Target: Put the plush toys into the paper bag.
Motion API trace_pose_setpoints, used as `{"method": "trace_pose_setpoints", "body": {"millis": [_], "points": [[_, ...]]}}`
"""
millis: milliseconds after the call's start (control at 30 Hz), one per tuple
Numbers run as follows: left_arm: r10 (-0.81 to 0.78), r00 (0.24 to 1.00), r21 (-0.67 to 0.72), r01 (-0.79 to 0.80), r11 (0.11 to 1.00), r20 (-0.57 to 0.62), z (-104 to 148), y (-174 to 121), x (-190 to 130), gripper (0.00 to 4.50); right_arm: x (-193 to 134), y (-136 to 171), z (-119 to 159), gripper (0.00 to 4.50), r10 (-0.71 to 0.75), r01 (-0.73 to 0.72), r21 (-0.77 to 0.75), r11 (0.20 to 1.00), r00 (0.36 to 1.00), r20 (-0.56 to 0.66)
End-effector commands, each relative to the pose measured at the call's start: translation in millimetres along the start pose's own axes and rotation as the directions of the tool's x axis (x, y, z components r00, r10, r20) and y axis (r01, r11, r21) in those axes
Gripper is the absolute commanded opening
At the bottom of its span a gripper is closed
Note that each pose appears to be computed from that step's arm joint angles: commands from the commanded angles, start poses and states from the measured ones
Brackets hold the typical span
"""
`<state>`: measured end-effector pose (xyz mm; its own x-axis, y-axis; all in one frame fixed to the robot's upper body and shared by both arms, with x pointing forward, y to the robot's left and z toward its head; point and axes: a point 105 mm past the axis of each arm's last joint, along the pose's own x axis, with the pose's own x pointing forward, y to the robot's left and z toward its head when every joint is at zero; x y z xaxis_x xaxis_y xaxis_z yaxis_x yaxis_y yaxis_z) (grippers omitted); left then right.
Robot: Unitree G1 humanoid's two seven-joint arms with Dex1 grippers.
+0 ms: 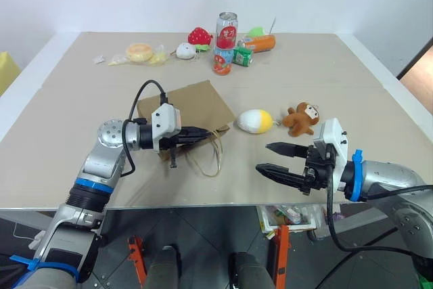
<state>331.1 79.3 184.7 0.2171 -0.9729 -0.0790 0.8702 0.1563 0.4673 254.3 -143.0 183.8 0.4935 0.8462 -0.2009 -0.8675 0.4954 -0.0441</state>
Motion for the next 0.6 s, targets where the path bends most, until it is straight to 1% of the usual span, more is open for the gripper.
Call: {"method": "trace_pose_setpoints", "body": {"millis": [33, 67, 100, 133, 167, 200, 267, 400, 500, 600], "points": [[0.091, 0.992, -0.019, -0.09, 0.996, 0.089, 26, 14, -2, 0.0, -1, -1, 2, 1.89, 0.002, -0.001, -0.004, 1.0, 0.999, 0.034], [0.102, 0.99, -0.026, -0.1, 0.995, 0.095, 27, 15, -2, 0.0, 1, -2, 2, 1.55, 0.003, -0.002, -0.002, 1.0, 0.999, 0.039], [0.115, 0.988, -0.037, -0.112, 0.993, 0.101, 29, 17, -2, 0.0, 3, -3, 3, 1.03, 0.005, -0.005, 0.0, 1.0, 0.999, 0.049], [0.126, 0.986, -0.049, -0.121, 0.991, 0.109, 30, 18, -2, 0.0, 5, -4, 4, 0.77, 0.005, -0.005, 0.003, 1.0, 0.998, 0.06], [0.138, 0.984, -0.059, -0.132, 0.99, 0.116, 32, 19, -2, 0.0, 9, -4, 4, 0.2, 0.008, -0.009, 0.004, 1.0, 0.998, 0.069], [0.145, 0.982, -0.065, -0.138, 0.988, 0.12, 33, 19, -2, 0.0, 11, -5, 4, 0.07, 0.011, -0.011, 0.005, 1.0, 0.997, 0.073], [0.16, 0.978, -0.08, -0.15, 0.985, 0.134, 37, 21, -1, 0.0, 22, -6, 3, 0.07, 0.015, -0.014, -0.014, 1.0, 0.997, 0.079], [0.19, 0.968, -0.114, -0.172, 0.978, 0.167, 44, 25, -1, 0.0, 55, -20, 2, 0.07, -0.047, 0.051, -0.067, 0.996, 0.997, 0.06], [0.215, 0.958, -0.139, -0.191, 0.972, 0.189, 49, 28, 1, 0.0, 78, -20, 9, 0.07, -0.037, 0.046, -0.098, 0.994, 0.995, 0.088], [0.262, 0.94, -0.197, -0.22, 0.955, 0.22, 56, 35, 3, 0.0, 99, -29, 14, 0.07, -0.073, 0.086, -0.129, 0.988, 0.992, 0.107]]}}
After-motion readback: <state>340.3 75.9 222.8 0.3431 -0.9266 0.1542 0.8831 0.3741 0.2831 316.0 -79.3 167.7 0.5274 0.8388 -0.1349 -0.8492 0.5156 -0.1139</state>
